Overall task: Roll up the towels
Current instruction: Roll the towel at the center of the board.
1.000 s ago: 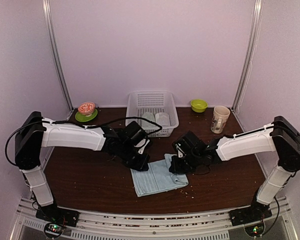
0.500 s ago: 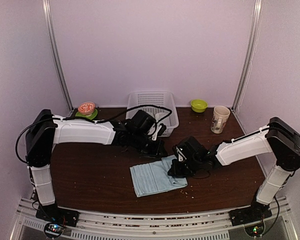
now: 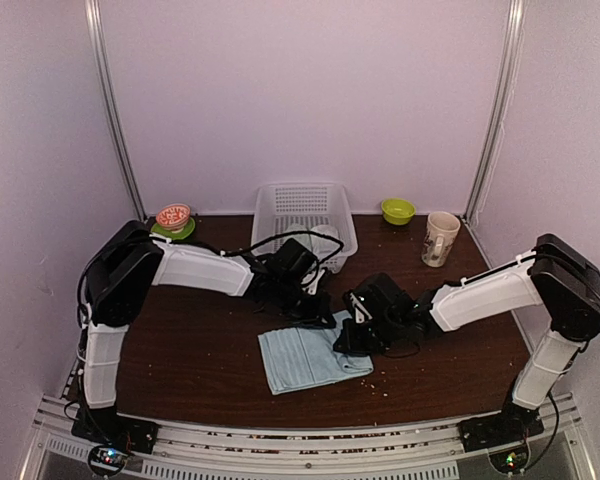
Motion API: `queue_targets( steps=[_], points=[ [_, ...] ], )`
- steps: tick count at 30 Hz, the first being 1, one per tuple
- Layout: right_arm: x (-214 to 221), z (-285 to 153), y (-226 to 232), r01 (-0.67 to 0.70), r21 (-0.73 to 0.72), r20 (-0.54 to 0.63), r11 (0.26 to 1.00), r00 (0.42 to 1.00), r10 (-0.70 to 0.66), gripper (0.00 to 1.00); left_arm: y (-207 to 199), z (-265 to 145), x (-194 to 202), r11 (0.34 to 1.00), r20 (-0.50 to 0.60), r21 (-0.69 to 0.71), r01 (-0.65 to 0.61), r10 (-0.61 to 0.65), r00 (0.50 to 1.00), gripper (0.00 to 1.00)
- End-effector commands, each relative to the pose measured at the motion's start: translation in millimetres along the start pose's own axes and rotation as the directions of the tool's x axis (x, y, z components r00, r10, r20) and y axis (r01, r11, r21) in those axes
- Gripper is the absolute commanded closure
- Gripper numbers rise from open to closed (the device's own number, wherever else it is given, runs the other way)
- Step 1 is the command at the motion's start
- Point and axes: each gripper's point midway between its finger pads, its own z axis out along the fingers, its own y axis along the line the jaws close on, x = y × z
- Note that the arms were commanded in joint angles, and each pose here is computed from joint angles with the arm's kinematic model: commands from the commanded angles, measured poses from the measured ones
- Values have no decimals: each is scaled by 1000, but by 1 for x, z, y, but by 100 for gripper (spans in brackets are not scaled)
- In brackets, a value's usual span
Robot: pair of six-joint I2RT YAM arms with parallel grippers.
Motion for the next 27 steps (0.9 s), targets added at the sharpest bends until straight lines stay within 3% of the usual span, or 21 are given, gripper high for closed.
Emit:
queue_targets(
  steps=[1,6,8,10,12,16,22,24,27],
  points=[
    [10,-2,1,35,5,-52,999,998,-34,86,7,2,-26,998,42,56,29,-31,999,100],
    [8,-22,13,94,-18,-48,995,994,-95,66,15,5,-24,998,24,52,44,-45,999,100],
    [8,-32,16,133,-18,-44,991,990,-134,63,17,8,-21,998,12,51,48,-48,999,100],
    [8,-43,12,151,1,-31,989,988,-151,66,18,8,-20,998,8,50,49,-49,999,100],
    [15,-45,3,162,23,-40,986,986,-161,77,19,9,-19,998,7,45,48,-48,999,100],
    [41,-33,-10,166,35,-117,985,980,-161,89,22,11,-20,998,3,38,48,-49,999,100],
    [74,-15,-14,192,52,-235,980,956,-175,88,26,13,-17,998,-8,26,49,-49,999,100],
    [67,-21,-14,199,69,-207,978,962,-181,84,27,13,-16,999,-13,20,47,-47,999,100],
    [43,-42,-12,189,83,-114,978,977,-180,65,27,12,-13,999,-16,19,45,-44,999,100]
  ],
)
